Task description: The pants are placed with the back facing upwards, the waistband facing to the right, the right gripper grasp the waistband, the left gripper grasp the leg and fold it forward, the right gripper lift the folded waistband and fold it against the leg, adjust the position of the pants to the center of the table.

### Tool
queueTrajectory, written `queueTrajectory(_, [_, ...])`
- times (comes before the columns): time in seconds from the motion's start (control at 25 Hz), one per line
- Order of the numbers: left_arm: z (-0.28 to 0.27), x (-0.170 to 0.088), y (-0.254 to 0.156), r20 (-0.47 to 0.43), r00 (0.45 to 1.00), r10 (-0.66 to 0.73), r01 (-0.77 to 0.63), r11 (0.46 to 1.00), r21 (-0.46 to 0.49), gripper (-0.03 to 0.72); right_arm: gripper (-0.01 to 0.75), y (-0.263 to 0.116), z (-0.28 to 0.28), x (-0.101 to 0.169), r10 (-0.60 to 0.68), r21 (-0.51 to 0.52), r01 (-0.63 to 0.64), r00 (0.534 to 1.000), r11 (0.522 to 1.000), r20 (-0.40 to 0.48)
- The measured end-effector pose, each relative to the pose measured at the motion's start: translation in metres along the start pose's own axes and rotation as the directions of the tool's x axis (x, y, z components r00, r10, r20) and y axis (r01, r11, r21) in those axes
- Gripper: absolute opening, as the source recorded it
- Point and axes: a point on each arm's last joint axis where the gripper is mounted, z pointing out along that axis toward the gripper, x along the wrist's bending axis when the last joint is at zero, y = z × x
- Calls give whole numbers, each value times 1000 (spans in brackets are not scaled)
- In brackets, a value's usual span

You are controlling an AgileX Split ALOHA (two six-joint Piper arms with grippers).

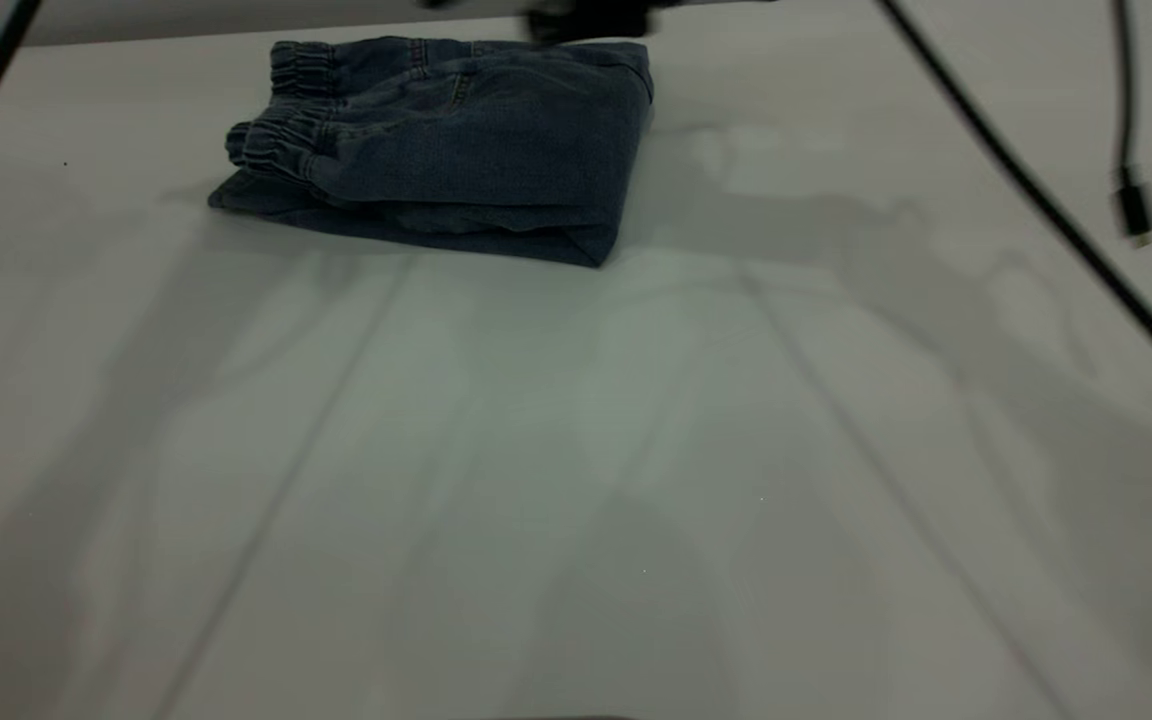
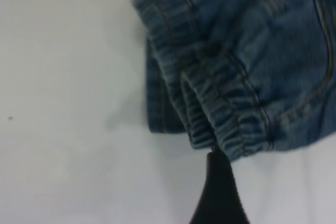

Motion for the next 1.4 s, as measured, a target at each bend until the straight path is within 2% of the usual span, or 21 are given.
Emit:
queueTrajectory(0.16, [38, -5, -9, 75, 975, 208, -213, 974, 71, 489, 571, 5, -29, -32, -15, 72, 5, 990, 997, 141])
queueTrajectory(0.28, [73, -8, -17, 134, 899, 416, -429, 899, 90, 489, 570, 8, -45, -41, -15, 107, -7, 980, 994, 198])
queueTrajectory(0.4, [107, -10, -24, 152, 808, 570, -584, 809, 71, 489, 570, 10, -53, -40, -34, 127, 7, 977, 992, 213])
queueTrajectory(0.56, [142, -20, -25, 111, 742, 662, -667, 745, 17, 489, 570, 11, -54, -40, -37, 132, 8, 976, 991, 215])
queueTrajectory(0.72, [164, -36, -27, 84, 715, 694, -695, 719, -17, 482, 570, 11, -54, -39, -38, 134, 9, 976, 991, 214])
queueTrajectory(0.88, [178, -48, -31, 91, 738, 668, -670, 742, -13, 474, 570, 10, -54, -39, -40, 137, 11, 976, 991, 214])
queueTrajectory(1.2, [178, -70, -30, 101, 892, 441, -444, 896, 10, 472, 570, 10, -58, -43, -43, 146, 10, 975, 989, 219])
queueTrajectory(1.4, [174, -83, -25, 119, 939, 322, -329, 943, 43, 472, 570, 16, -71, -52, -41, 150, 7, 973, 989, 227])
